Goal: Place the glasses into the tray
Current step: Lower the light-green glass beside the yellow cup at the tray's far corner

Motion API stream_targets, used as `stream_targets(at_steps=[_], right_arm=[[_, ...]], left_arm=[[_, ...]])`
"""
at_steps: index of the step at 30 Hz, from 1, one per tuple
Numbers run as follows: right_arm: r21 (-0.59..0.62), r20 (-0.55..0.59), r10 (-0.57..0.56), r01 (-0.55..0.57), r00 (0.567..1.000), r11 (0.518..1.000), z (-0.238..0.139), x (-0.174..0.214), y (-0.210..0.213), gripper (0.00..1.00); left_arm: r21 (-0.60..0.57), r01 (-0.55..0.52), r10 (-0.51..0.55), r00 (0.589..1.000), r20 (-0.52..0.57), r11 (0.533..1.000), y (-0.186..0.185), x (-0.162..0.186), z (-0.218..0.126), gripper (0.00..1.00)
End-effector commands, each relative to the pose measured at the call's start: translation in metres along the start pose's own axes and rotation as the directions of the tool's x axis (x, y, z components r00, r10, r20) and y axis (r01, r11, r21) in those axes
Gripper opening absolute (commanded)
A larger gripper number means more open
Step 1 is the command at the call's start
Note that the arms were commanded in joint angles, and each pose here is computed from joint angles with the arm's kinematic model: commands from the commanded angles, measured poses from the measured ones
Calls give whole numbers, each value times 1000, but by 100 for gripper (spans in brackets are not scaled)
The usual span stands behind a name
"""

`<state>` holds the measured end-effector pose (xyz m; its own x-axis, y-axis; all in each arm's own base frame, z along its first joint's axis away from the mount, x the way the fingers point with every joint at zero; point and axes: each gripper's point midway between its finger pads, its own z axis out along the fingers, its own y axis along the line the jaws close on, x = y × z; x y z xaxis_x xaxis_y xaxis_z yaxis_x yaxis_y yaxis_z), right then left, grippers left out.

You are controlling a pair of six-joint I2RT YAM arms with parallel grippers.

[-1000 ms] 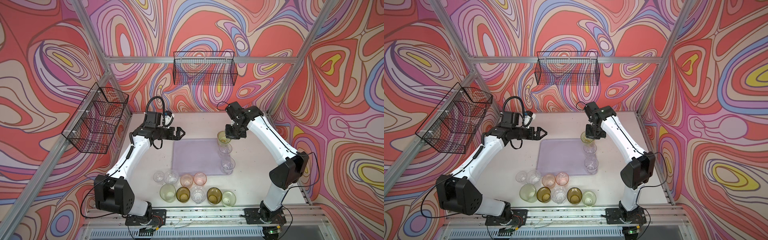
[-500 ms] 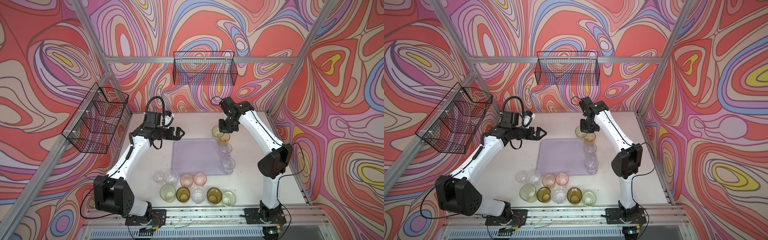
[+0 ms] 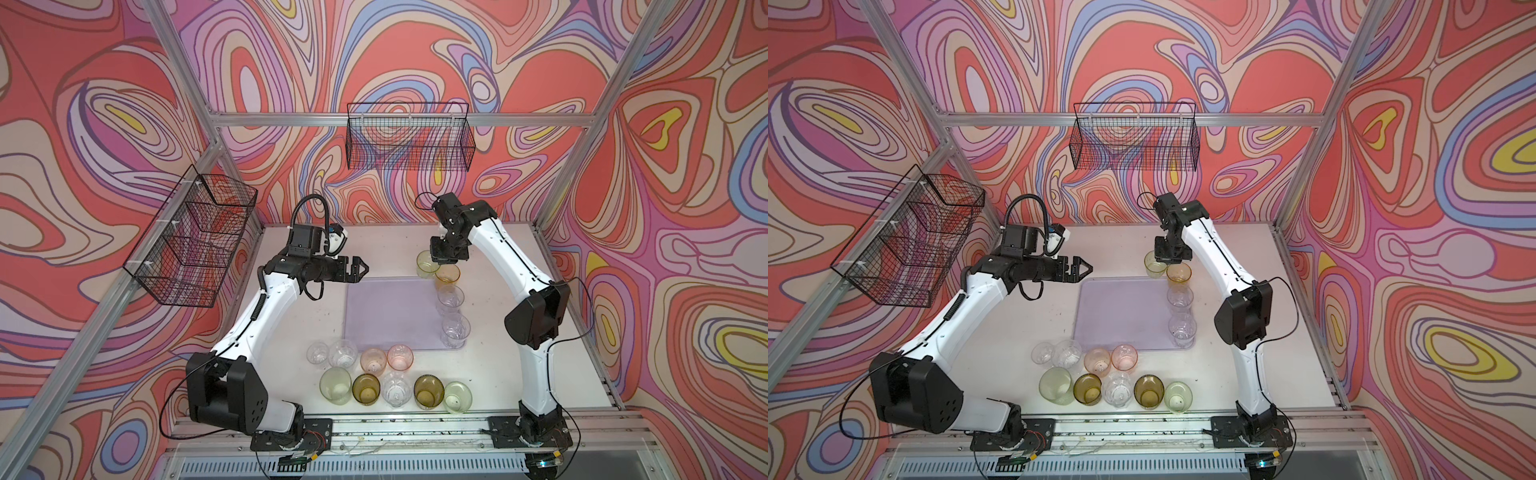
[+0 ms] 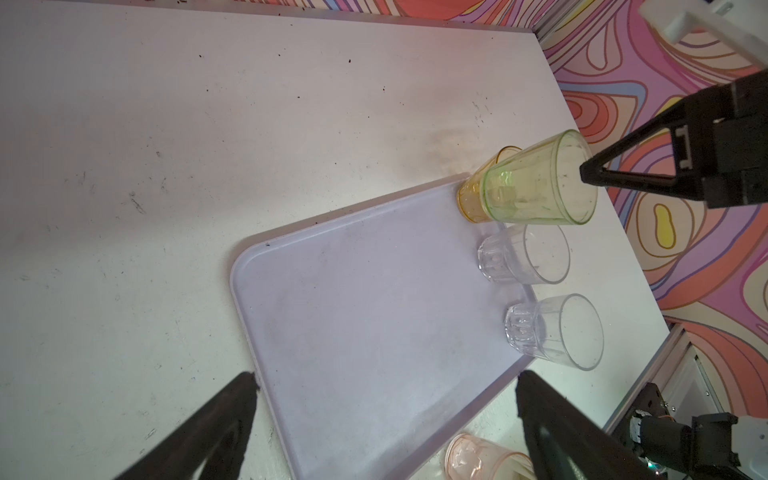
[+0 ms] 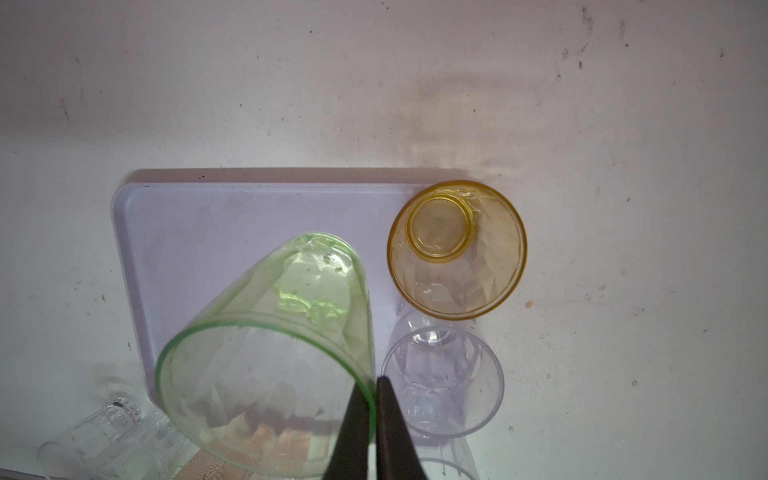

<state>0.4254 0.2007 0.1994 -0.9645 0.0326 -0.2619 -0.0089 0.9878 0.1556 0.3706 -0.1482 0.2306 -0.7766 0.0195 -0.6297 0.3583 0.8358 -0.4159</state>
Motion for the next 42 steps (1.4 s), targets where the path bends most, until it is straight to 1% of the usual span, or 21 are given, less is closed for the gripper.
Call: stream_targets(at_steps=[1, 10, 17, 35, 42], right_arm=[[-52, 29, -4, 5, 1000, 999, 0, -15, 12, 0], [-39, 18, -14, 15, 1000, 999, 19, -25, 12, 0], [-32, -14, -27, 27, 1000, 999, 33, -22, 12, 0], [30, -116, -31, 35, 993, 999, 70, -5, 0, 0], [51, -141, -15, 22, 990, 998, 82, -1, -4, 0]], left_arm=[[12, -14, 14, 1000, 2, 1000, -5, 2, -6, 100], [-11, -20, 20, 1000, 0, 1000, -1, 2, -8, 100], [-1, -13, 13, 1000, -1, 1000, -3, 3, -7, 100], [36, 6, -6, 1000, 0, 999, -9, 4, -5, 100], [37, 6, -6, 1000, 3, 999, -9, 3, -5, 100]])
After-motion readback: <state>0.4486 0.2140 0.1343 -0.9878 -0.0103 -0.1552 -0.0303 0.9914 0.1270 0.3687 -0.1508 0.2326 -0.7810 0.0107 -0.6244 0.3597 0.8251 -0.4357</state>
